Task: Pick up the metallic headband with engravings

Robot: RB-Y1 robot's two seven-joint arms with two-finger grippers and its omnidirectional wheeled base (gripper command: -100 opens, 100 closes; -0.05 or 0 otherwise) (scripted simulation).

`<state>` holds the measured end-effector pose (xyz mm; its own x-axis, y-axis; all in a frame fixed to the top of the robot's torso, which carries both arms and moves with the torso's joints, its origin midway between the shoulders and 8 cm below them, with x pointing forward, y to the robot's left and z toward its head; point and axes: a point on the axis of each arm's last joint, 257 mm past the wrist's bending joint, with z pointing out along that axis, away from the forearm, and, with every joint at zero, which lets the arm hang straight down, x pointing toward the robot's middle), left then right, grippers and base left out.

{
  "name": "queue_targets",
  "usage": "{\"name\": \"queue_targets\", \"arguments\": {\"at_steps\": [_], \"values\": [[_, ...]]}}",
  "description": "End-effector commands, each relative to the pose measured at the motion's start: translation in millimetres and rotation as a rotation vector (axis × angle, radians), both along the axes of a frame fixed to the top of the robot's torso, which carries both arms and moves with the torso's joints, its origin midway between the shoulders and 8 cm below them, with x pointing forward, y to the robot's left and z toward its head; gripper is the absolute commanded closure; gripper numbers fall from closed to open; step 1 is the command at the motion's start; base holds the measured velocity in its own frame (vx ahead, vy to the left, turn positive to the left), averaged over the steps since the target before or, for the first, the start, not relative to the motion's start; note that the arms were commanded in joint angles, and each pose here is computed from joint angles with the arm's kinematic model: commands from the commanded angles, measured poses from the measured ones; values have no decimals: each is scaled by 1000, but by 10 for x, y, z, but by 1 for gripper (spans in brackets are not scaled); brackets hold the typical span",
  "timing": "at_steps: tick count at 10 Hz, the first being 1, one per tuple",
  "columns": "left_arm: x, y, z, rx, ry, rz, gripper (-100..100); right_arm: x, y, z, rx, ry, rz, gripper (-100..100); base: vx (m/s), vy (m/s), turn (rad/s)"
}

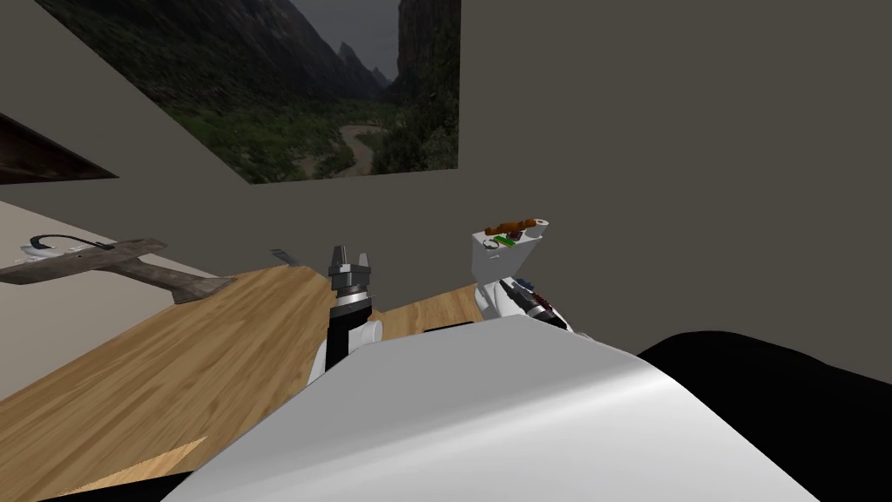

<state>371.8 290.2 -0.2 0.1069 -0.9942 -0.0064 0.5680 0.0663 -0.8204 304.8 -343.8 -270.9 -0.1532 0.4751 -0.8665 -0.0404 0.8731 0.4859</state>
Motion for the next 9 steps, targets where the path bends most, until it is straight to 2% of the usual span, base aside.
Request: {"name": "queue_targets", "arguments": {"at_steps": [1,2,3,4,5,6,7,8,9], "values": [[0,0,0,0,0,0,0,-119,-167,-197,-97,61,4,-100,-70,38,17],[0,0,0,0,0,0,0,-119,-167,-197,-114,59,6,-100,-51,26,9],[0,0,0,0,0,0,0,-224,-325,-341,-192,111,10,-100,-55,30,38],[0,0,0,0,0,0,0,-224,-325,-341,-210,109,14,-100,-44,23,11],[0,0,0,0,0,0,0,-324,-499,-464,-286,159,19,-100,-43,29,45],[0,0,0,0,0,0,0,-324,-499,-464,-307,157,23,-100,-33,29,25],[0,0,0,0,0,0,0,-419,-688,-565,-385,205,29,-100,-32,47,68],[0,0,0,0,0,0,0,-419,-688,-565,-405,203,34,-100,-24,38,26],[0,0,0,0,0,0,0,-505,-892,-642,-489,249,41,-100,-19,39,89]]}}
